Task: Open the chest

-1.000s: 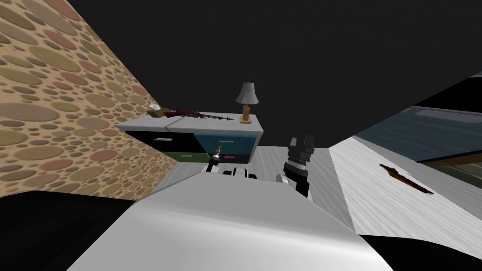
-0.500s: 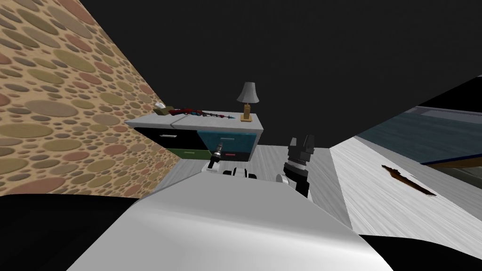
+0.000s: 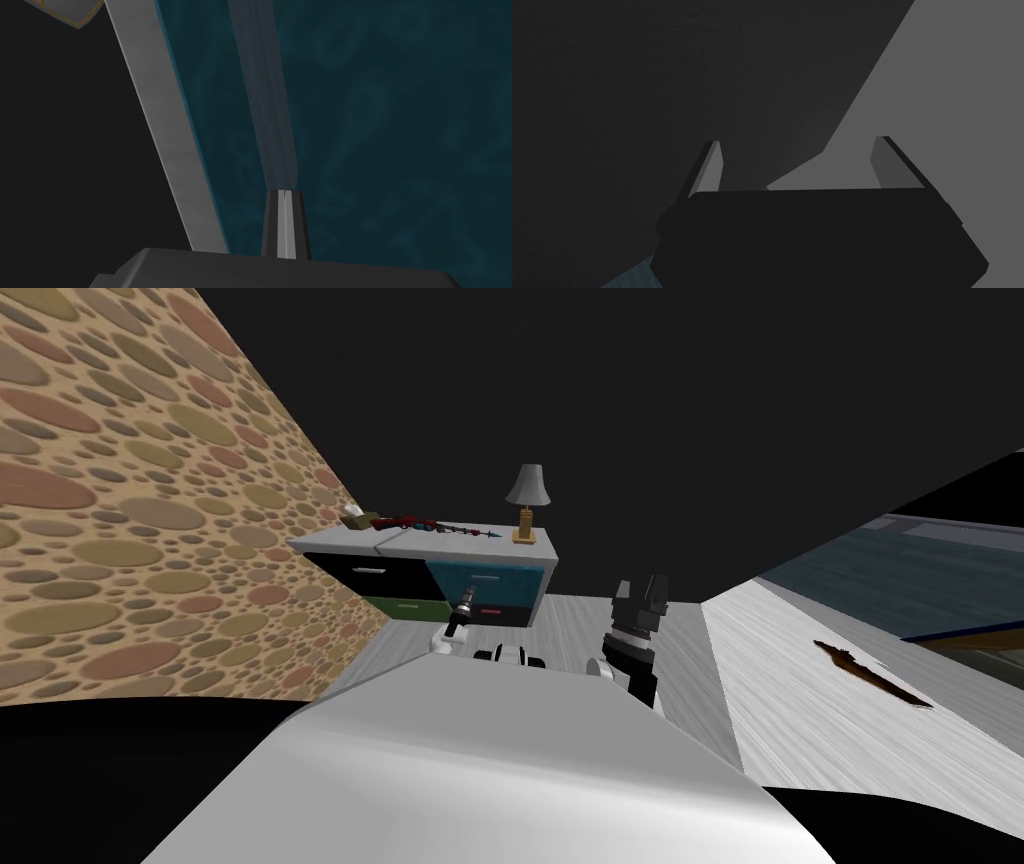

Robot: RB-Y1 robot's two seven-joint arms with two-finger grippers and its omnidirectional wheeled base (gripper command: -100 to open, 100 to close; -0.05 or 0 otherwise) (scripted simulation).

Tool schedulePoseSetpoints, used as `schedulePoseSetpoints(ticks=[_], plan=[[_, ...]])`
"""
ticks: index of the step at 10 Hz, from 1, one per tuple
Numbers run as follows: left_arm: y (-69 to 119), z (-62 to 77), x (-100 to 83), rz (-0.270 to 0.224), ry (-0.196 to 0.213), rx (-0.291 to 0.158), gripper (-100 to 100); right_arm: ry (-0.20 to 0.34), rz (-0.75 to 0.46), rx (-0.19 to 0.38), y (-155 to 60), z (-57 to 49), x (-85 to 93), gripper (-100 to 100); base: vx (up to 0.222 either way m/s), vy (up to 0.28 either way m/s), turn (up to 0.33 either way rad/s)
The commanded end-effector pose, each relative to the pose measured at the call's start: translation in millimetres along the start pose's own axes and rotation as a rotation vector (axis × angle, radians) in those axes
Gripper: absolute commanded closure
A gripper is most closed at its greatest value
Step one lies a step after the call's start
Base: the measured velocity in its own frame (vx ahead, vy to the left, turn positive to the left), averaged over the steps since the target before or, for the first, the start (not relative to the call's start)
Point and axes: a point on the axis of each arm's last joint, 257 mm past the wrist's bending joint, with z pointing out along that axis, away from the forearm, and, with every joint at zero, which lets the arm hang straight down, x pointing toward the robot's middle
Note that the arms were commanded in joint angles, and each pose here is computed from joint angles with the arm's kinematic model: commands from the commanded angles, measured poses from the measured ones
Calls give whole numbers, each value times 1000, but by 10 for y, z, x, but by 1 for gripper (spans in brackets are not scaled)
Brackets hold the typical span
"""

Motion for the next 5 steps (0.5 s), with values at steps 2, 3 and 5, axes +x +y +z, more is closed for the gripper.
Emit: schedulePoseSetpoints(ticks=[2, 3, 5], plan=[[13, 177, 4, -1, 6, 3, 100, 0, 0, 0, 0, 0, 0, 0, -37, -11, 31], [45, 218, 44, -3, 14, -6, 100, 0, 0, 0, 0, 0, 0, 0, -98, -24, 36], [-13, 389, 37, -4, 18, 4, 100, 0, 0, 0, 0, 0, 0, 0, -131, -30, 45]])
